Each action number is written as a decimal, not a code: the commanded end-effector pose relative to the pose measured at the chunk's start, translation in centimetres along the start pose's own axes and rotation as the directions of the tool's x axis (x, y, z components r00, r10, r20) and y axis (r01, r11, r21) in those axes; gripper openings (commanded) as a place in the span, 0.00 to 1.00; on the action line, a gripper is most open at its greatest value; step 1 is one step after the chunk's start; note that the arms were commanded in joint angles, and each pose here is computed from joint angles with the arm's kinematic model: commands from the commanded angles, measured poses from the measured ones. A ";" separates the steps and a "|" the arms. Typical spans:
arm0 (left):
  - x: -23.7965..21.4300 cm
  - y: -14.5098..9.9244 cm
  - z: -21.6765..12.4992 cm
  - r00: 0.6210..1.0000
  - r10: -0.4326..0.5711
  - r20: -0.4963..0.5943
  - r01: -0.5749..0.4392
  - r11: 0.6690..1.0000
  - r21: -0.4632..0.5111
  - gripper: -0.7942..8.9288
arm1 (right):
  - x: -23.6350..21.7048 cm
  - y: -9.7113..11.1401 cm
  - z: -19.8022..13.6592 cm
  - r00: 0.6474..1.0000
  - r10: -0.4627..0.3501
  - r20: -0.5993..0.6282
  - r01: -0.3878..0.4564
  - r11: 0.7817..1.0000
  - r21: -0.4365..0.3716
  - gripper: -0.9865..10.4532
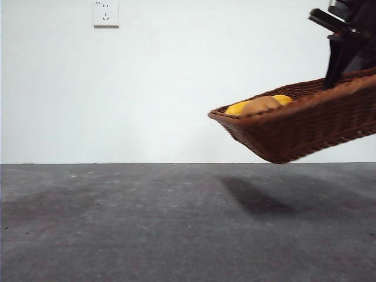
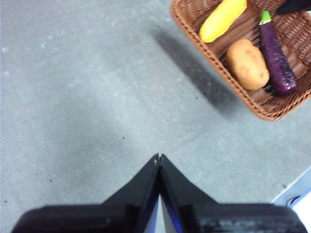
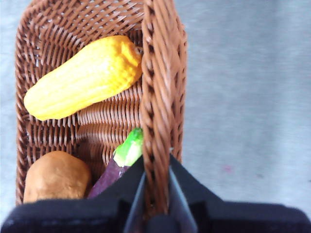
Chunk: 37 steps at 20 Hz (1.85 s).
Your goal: Help me put the vegetables on the table into the basket
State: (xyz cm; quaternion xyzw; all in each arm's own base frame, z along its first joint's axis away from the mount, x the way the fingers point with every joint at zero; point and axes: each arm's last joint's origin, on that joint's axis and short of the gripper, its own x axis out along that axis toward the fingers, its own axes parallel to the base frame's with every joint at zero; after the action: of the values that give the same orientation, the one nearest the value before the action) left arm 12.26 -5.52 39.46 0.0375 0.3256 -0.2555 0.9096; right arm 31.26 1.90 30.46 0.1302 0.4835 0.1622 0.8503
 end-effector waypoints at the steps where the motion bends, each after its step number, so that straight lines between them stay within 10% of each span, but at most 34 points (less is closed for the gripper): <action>1: -0.2 0.0 0.1 1.000 0.005 0.011 -0.005 1.000 0.024 0.07 | -0.4 -0.5 0.1 1.000 0.007 0.025 -0.006 1.000 -0.028 0.08; 14: -0.2 0.0 0.1 1.000 0.005 0.009 -0.005 1.000 0.031 0.07 | 5.4 -5.8 -3.8 0.999 -0.035 0.041 0.034 0.999 0.041 0.08; 30: 0.7 0.2 0.4 1.000 0.005 -0.015 -0.004 0.999 0.042 0.07 | 10.2 -7.7 -4.8 0.993 -0.079 -0.088 0.084 0.995 0.052 0.09; 37: 0.7 0.2 0.4 1.000 0.004 -0.017 -0.004 0.999 0.045 0.07 | 9.2 -7.2 -4.1 0.996 -0.074 -0.046 0.075 0.996 0.037 0.39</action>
State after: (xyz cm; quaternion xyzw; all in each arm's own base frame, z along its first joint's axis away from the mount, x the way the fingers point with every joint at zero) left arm 13.01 -5.83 39.13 0.0549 0.3339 -0.2602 0.9043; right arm 33.17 -0.70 18.32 0.1304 0.5149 0.1198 0.8388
